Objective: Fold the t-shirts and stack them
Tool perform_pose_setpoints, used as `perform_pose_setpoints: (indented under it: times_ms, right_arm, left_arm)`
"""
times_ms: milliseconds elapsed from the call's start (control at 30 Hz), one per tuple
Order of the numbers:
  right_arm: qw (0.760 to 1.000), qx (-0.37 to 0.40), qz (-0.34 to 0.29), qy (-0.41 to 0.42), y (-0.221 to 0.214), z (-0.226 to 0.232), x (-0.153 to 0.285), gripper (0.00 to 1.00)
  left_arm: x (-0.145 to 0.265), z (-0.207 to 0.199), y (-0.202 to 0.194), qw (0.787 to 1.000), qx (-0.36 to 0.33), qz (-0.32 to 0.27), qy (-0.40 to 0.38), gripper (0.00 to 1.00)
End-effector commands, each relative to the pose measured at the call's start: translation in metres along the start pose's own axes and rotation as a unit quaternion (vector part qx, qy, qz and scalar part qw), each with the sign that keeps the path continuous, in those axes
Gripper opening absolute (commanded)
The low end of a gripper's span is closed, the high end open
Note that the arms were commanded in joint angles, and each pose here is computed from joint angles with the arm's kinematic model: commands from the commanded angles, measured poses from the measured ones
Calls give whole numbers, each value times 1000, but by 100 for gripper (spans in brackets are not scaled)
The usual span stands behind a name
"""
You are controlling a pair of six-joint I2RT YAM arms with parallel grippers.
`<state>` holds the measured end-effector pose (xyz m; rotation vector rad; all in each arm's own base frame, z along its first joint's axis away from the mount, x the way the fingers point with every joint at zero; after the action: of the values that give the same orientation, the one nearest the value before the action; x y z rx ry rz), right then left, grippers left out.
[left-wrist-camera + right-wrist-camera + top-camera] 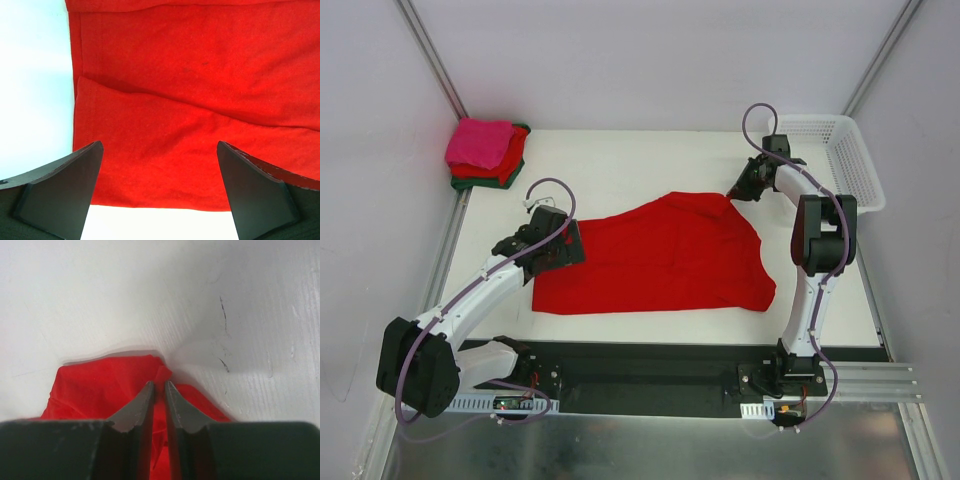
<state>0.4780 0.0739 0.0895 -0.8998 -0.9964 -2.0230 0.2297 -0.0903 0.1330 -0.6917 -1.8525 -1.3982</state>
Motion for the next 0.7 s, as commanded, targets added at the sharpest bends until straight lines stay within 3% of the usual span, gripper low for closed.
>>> perform_pose_setpoints:
  times_ms: [0, 233, 500, 667]
  right_arm:
    - [1000, 1, -23, 21, 18, 11, 8, 15]
    - [999, 14, -33, 30, 22, 16, 16, 1]
    - [998, 23, -32, 46, 22, 21, 21, 1]
    - [998, 25, -28, 56, 21, 25, 24, 1]
  left_arm:
    - [5, 2, 11, 1000, 0, -23, 2, 98]
    - [6, 4, 12, 1000, -2, -29, 7, 98]
    - [1, 14, 30, 998, 0, -37, 44, 99]
    - [-15, 38, 47, 994, 63, -27, 80, 99]
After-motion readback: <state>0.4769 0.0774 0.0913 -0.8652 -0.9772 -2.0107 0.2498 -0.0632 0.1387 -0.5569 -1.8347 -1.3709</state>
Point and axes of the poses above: each gripper's point midway between its finger pads, its own x axis back along the fingers, its own z axis along the line the jaws close on, y = z × x, the point moved 5 cm from there along x, back along the fingers, and after that the axes turned 3 degrees about x, right-handed, at the moved point
